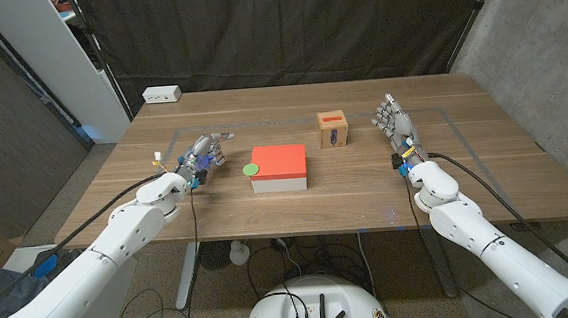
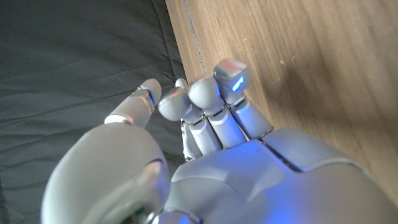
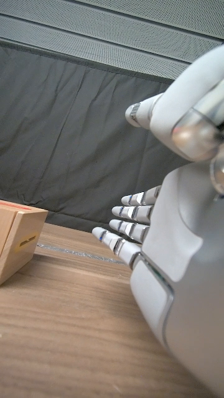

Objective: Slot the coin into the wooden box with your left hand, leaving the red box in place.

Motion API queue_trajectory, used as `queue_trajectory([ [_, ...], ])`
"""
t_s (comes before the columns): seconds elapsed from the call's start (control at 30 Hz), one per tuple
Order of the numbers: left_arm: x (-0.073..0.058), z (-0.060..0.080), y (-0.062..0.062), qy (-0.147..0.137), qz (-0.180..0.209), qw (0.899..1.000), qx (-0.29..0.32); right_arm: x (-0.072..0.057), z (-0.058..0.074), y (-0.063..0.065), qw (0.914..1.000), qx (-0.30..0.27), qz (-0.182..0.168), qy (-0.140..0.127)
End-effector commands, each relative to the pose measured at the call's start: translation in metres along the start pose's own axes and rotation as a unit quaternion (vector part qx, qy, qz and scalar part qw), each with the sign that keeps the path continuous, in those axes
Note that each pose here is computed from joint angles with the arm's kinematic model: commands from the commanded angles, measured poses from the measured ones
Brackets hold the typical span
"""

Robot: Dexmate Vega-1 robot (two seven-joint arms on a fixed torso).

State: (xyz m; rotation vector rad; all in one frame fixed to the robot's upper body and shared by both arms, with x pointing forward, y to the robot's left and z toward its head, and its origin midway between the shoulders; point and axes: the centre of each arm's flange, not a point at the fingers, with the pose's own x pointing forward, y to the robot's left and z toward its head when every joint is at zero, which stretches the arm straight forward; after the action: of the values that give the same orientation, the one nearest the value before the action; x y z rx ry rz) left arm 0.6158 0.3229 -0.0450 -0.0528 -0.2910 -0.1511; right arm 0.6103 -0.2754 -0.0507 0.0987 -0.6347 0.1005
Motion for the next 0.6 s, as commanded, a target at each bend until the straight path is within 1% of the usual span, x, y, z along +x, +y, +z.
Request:
queue_trajectory([
  [0.03, -0.008, -0.002, 0.0, 0.066, -0.008, 0.997, -0.029, -0.009, -0.004, 0.004, 1.0, -0.004, -0.005, 0.004],
  [0.1, -0.009, -0.001, 0.0, 0.071, -0.01, 0.997, -0.03, -0.009, -0.004, 0.004, 1.0, -0.003, -0.007, 0.006],
  [0.13, -0.012, 0.001, 0.001, 0.079, -0.01, 0.996, -0.032, -0.01, -0.005, 0.005, 0.9999, -0.003, -0.008, 0.006],
  [0.33, -0.024, 0.007, 0.007, 0.107, -0.001, 0.994, -0.034, -0.009, -0.006, 0.006, 0.9999, -0.002, -0.009, 0.006],
  [0.6, -0.037, 0.013, 0.008, 0.145, -0.017, 0.989, -0.03, -0.009, -0.001, 0.005, 0.9999, -0.006, -0.01, 0.004],
])
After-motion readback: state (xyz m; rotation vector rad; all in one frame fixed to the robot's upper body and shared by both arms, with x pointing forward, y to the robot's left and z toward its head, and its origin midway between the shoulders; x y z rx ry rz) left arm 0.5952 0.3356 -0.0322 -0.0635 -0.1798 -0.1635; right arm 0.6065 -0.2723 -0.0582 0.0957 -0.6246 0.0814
